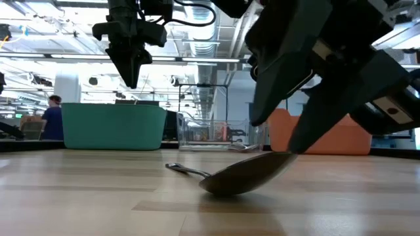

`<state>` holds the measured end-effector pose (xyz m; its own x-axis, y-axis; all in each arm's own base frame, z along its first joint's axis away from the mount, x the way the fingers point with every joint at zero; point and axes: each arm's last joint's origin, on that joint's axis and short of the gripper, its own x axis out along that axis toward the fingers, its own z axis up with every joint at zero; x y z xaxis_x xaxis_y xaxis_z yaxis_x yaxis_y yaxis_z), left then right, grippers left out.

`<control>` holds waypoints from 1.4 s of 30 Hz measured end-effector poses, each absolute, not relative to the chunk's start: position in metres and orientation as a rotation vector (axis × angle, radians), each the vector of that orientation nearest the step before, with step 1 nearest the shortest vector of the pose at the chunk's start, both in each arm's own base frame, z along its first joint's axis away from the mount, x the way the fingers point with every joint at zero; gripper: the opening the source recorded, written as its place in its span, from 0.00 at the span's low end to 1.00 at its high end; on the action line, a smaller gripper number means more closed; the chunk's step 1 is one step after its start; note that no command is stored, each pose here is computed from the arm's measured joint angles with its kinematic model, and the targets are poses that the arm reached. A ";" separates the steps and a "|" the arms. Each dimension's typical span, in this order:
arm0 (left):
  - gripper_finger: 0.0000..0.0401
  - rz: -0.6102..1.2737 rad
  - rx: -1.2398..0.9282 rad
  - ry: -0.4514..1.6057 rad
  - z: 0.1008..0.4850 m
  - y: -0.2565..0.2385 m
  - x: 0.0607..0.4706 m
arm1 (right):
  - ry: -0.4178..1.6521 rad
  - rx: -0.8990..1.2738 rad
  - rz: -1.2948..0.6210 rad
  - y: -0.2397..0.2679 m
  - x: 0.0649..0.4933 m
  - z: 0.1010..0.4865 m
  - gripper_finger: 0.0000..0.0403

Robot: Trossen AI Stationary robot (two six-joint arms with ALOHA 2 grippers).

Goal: Sort silverware by color (type)
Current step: Put the black spoon into the orange bin

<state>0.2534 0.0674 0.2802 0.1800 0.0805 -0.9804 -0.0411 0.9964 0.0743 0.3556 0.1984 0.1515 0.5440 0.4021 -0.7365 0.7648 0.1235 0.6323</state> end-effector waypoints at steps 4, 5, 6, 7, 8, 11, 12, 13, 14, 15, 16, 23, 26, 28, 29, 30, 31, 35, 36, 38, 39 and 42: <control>0.24 0.086 0.034 1.385 0.280 0.067 0.254 | 1.057 1.484 -0.397 0.198 0.353 0.149 0.34; 0.24 0.087 0.034 1.385 0.280 0.068 0.254 | 1.059 1.486 -0.404 0.198 0.352 0.149 0.34; 0.24 0.087 0.034 1.384 0.280 0.068 0.254 | 1.061 1.484 -0.407 0.198 0.352 0.149 0.34; 0.24 0.087 0.034 1.384 0.280 0.068 0.254 | 1.063 1.482 -0.407 0.199 0.351 0.149 0.34; 0.24 0.087 0.034 1.384 0.280 0.068 0.254 | 1.059 1.480 -0.410 0.199 0.351 0.149 0.34; 0.24 0.087 0.034 1.384 0.280 0.068 0.254 | 1.034 1.476 -0.423 0.198 0.352 0.149 0.34; 0.24 0.087 0.034 1.384 0.280 0.068 0.254 | 1.033 1.476 -0.423 0.198 0.352 0.149 0.34; 0.24 0.087 0.034 1.384 0.280 0.068 0.254 | 1.033 1.476 -0.424 0.198 0.352 0.149 0.34; 0.24 0.087 0.034 1.384 0.280 0.068 0.254 | 1.033 1.476 -0.424 0.198 0.352 0.149 0.34; 0.24 0.087 0.034 1.384 0.280 0.068 0.254 | 1.032 1.476 -0.423 0.198 0.352 0.149 0.34; 0.24 0.087 0.034 1.384 0.280 0.068 0.254 | 1.034 1.478 -0.427 0.199 0.352 0.147 0.34; 0.24 0.088 0.035 1.380 0.281 0.068 0.254 | 0.989 1.534 -0.403 0.208 0.360 0.130 0.34; 0.24 0.089 0.036 1.373 0.281 0.068 0.255 | 0.992 1.539 -0.408 0.209 0.360 0.124 0.34; 0.24 0.089 0.036 1.374 0.281 0.068 0.255 | 0.987 1.552 -0.404 0.209 0.362 0.121 0.34; 0.24 0.090 0.036 1.373 0.281 0.068 0.255 | 0.984 1.559 -0.388 0.210 0.363 0.122 0.34; 0.24 0.089 0.036 1.373 0.281 0.068 0.255 | 0.977 1.569 -0.380 0.210 0.364 0.122 0.34; 0.24 0.089 0.036 1.373 0.281 0.068 0.255 | 0.963 1.584 -0.353 0.212 0.366 0.120 0.34; 0.24 0.079 0.032 1.411 0.280 0.067 0.251 | 0.931 1.610 -0.306 0.214 0.370 0.123 0.34; 0.24 0.071 0.035 1.430 0.280 0.066 0.249 | 0.927 1.608 -0.309 0.214 0.370 0.123 0.34; 0.24 0.053 0.040 1.469 0.279 0.066 0.246 | 0.904 1.593 -0.330 0.213 0.369 0.122 0.34; 0.24 0.049 0.039 1.483 0.279 0.065 0.244 | 0.893 1.592 -0.338 0.212 0.370 0.121 0.34; 0.24 0.047 0.035 1.497 0.279 0.065 0.243 | 0.874 1.598 -0.353 0.205 0.373 0.122 0.34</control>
